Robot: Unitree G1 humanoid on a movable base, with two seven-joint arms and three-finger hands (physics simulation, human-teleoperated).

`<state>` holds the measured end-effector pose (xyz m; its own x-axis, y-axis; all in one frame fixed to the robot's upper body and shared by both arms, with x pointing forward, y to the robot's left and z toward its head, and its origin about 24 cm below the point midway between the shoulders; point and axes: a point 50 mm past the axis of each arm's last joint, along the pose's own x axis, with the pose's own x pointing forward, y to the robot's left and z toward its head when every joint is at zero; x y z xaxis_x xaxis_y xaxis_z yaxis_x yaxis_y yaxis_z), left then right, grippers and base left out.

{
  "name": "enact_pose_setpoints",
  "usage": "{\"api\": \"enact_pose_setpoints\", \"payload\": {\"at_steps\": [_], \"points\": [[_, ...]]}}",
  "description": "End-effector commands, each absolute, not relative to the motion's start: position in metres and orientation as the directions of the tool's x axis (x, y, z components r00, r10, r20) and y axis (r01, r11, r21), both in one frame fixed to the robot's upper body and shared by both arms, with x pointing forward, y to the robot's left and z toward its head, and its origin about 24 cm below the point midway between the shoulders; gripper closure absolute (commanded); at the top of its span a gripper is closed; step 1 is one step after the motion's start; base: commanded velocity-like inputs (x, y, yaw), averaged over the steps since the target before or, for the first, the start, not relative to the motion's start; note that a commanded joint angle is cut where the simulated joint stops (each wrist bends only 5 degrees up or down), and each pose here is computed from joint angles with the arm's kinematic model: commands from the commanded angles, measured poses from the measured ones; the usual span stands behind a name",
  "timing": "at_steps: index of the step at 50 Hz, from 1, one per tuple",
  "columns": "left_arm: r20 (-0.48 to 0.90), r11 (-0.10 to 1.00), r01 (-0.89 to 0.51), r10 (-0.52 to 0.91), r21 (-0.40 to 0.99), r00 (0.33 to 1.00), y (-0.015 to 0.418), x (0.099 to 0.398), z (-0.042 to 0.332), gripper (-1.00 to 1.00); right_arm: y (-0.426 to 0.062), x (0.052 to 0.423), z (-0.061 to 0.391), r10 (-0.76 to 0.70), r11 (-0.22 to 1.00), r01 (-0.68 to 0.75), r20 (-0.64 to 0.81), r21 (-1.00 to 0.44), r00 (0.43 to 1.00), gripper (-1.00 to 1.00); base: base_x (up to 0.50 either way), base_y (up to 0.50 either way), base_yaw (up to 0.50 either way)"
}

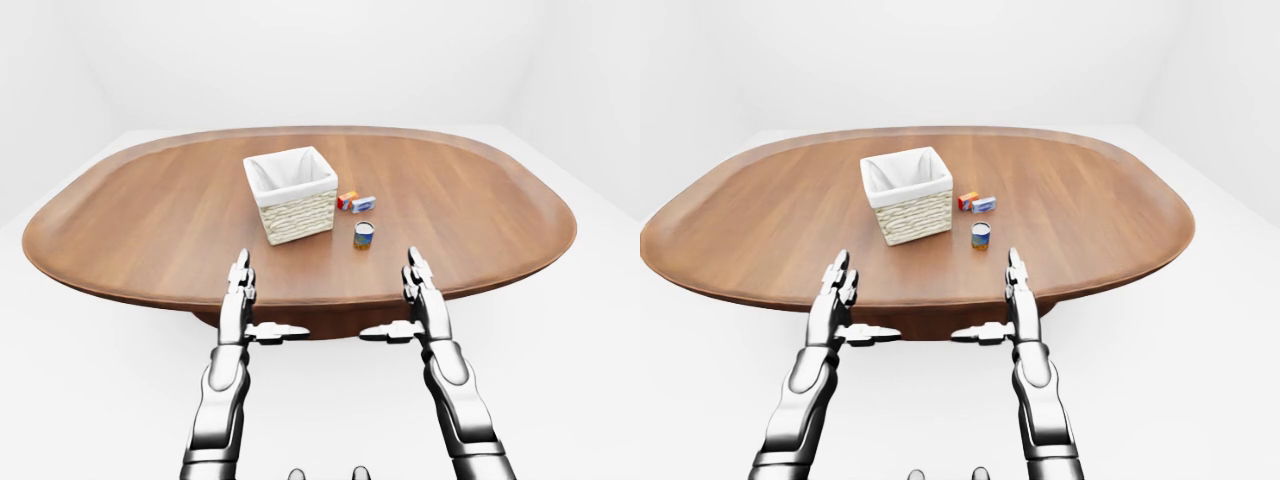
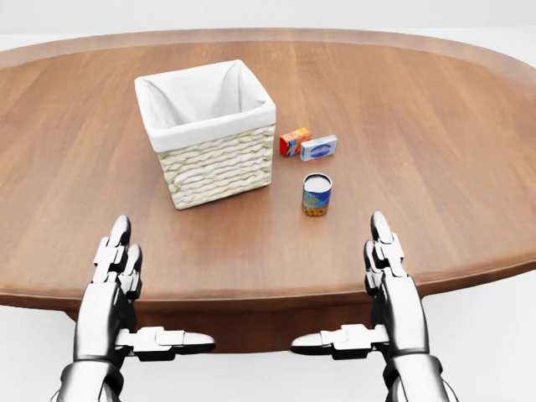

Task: Pick up the alphabet soup and put it in the basket.

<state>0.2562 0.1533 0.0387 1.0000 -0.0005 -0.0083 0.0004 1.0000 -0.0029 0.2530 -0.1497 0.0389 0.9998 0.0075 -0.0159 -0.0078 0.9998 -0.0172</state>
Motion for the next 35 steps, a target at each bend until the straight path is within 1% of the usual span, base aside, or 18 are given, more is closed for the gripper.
{"api": "enact_pose_setpoints", "payload": {"at_steps": [1,9,17,24,29,32,34,35], "points": [[-0.014,1.0,0.0,-0.001,-0.005,1.0,0.161,0.257,0.038,-1.0,-0.15,0.252,0.032,0.022,0.998,-0.025,-0.059,-0.052,0.998,-1.0,0.0,0.0,0.0],[0.006,1.0,-0.009,0.009,-0.011,1.0,0.166,0.25,0.048,-1.0,-0.147,0.251,0.031,0.038,0.997,-0.041,-0.057,-0.058,0.998,-1.0,0.05,0.0,0.0],[0.02,1.0,-0.016,0.016,-0.006,1.0,0.168,0.246,0.053,-1.0,-0.146,0.251,0.03,0.045,0.997,-0.048,-0.06,-0.053,0.997,-1.0,0.32,0.0,0.0],[0.067,0.999,-0.036,0.036,-0.006,0.997,0.173,0.234,0.069,-1.0,-0.145,0.25,0.029,0.058,0.997,-0.061,-0.069,-0.046,0.996,-1.0,0.33,0.0,0.0],[0.133,0.999,-0.046,0.048,-0.013,0.99,0.176,0.221,0.084,-1.0,-0.144,0.248,0.03,0.067,0.997,-0.07,-0.074,-0.038,0.995,-1.0,0.33,0.0,0.0],[0.205,0.999,-0.045,0.048,-0.017,0.978,0.176,0.203,0.102,-1.0,-0.144,0.249,0.029,0.065,0.997,-0.068,-0.073,-0.041,0.995,-1.0,0.33,0.0,0.0],[0.218,0.999,-0.05,0.053,-0.02,0.974,0.176,0.198,0.106,-1.0,-0.144,0.249,0.029,0.065,0.997,-0.068,-0.075,-0.041,0.995,-1.0,0.32,0.0,0.0],[0.237,0.999,-0.044,0.048,-0.024,0.97,0.174,0.191,0.111,-1.0,-0.144,0.25,0.029,0.064,0.997,-0.067,-0.075,-0.041,0.995,-1.0,0.32,0.0,0.0]]}}
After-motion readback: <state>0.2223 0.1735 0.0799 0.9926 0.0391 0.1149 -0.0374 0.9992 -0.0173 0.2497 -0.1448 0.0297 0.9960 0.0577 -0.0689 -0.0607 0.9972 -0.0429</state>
